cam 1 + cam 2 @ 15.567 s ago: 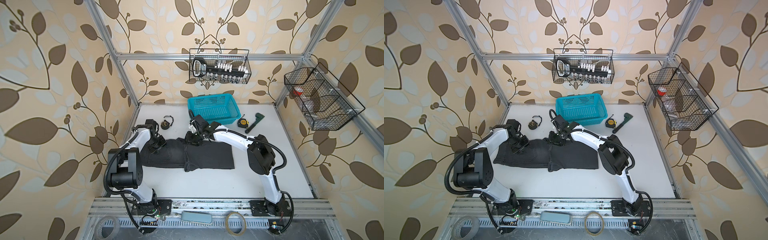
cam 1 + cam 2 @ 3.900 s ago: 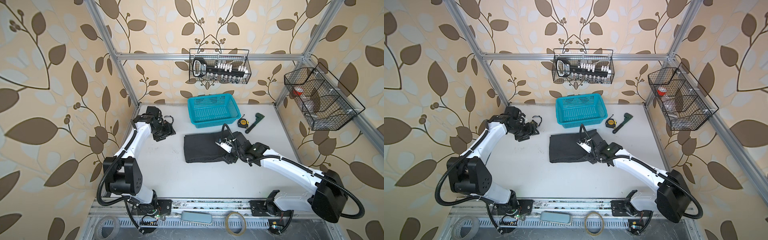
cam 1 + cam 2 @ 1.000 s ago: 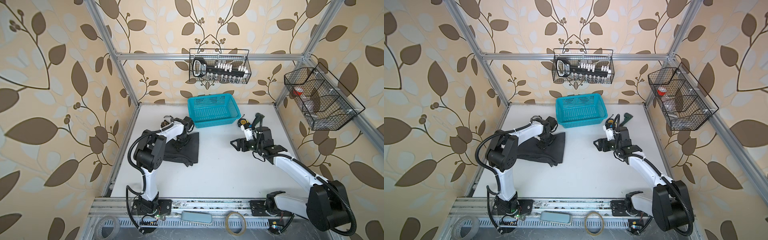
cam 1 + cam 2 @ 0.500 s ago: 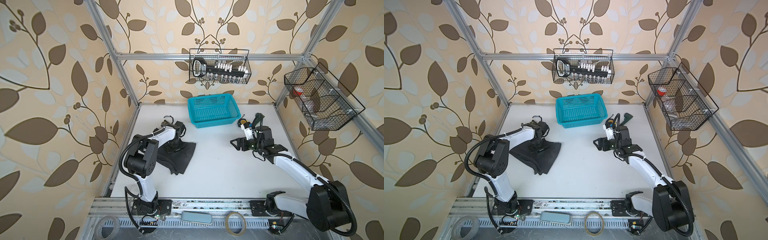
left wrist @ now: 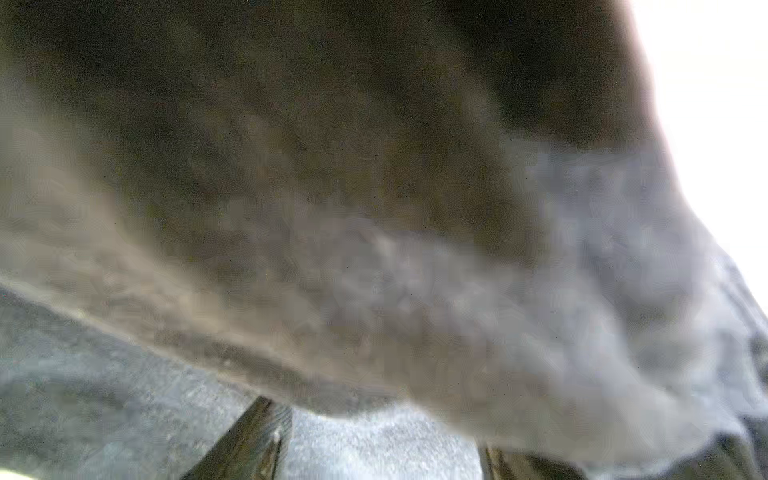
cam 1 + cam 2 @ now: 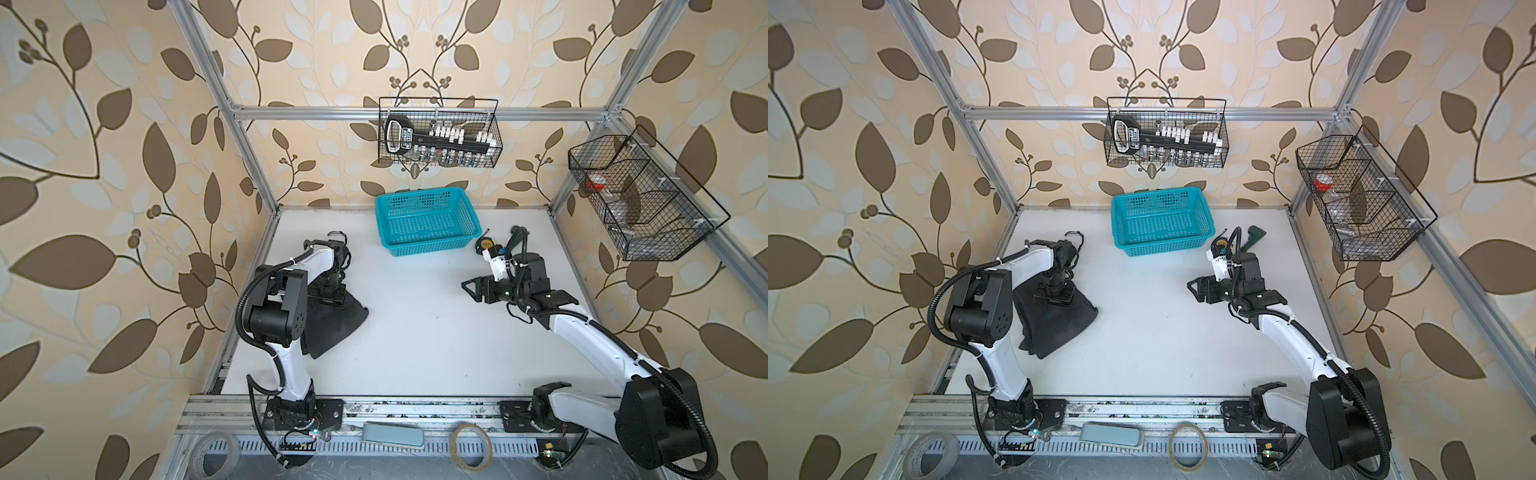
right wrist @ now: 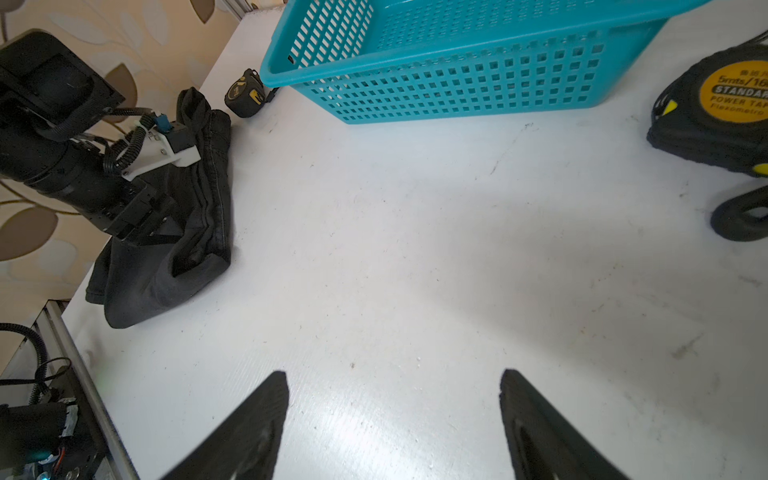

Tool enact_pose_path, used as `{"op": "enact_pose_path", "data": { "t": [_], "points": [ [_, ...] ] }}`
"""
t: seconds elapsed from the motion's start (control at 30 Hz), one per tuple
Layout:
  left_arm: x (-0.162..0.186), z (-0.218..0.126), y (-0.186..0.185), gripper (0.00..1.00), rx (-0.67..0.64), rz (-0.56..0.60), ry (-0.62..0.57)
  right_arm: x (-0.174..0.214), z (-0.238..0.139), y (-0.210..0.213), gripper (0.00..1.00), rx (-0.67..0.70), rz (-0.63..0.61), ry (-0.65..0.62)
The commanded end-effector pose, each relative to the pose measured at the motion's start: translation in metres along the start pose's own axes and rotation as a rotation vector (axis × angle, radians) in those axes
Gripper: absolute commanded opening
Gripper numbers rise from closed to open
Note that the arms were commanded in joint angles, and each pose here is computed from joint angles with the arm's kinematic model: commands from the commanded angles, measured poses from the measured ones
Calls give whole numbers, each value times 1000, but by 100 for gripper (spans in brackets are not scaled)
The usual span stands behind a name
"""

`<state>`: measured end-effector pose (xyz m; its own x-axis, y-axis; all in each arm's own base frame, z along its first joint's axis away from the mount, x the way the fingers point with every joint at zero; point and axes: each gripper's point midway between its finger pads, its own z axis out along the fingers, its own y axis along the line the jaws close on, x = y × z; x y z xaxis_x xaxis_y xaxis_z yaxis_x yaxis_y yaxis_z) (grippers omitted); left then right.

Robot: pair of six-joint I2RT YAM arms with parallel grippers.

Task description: Fold and stack the trousers

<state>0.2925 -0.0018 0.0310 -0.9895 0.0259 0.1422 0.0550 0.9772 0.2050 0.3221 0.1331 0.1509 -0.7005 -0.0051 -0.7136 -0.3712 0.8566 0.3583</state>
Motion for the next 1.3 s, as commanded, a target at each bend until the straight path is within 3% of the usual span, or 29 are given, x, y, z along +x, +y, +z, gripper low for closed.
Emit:
{"op": "enact_pose_path", "data": {
  "t": [0.0, 0.17, 0.27, 0.37, 0.47, 0.53, 0.6, 0.7, 0.83, 0.97, 1.27],
  "points": [
    [14, -2, 30, 70, -138, 152, 37, 0, -5, 7, 80, -21, -3, 2],
    [-6, -27, 45, 71, -164, 159, -68, -2, -4, 9, 80, -30, -11, 3],
    [-9, -47, 43, 72, -108, 122, -138, -5, -4, 11, 80, -32, -15, -3],
    [-9, -73, 39, 74, 27, 5, -234, -6, -6, 11, 80, -30, -16, -5],
    [-13, -101, 24, 74, 197, -141, -327, -6, -7, 12, 81, -31, -19, -13],
    [-13, -106, 22, 74, 247, -303, -352, -9, -7, 15, 81, -39, -21, -24],
    [-6, -99, 40, 74, 173, -531, -345, -13, -7, 18, 81, -52, -19, -43],
    [1, -82, 45, 75, 172, -834, -321, -17, -6, 21, 81, -65, -22, -55],
    [-2, -62, 56, 75, 122, -1000, -364, -19, -9, 24, 82, -72, -28, -60],
    [-17, -44, 58, 75, 156, -1031, -429, -16, -10, 25, 82, -71, -29, -54],
    [-46, 5, 70, 73, 212, -866, -364, -25, -13, 28, 83, -73, -34, -82]
  ]
}}
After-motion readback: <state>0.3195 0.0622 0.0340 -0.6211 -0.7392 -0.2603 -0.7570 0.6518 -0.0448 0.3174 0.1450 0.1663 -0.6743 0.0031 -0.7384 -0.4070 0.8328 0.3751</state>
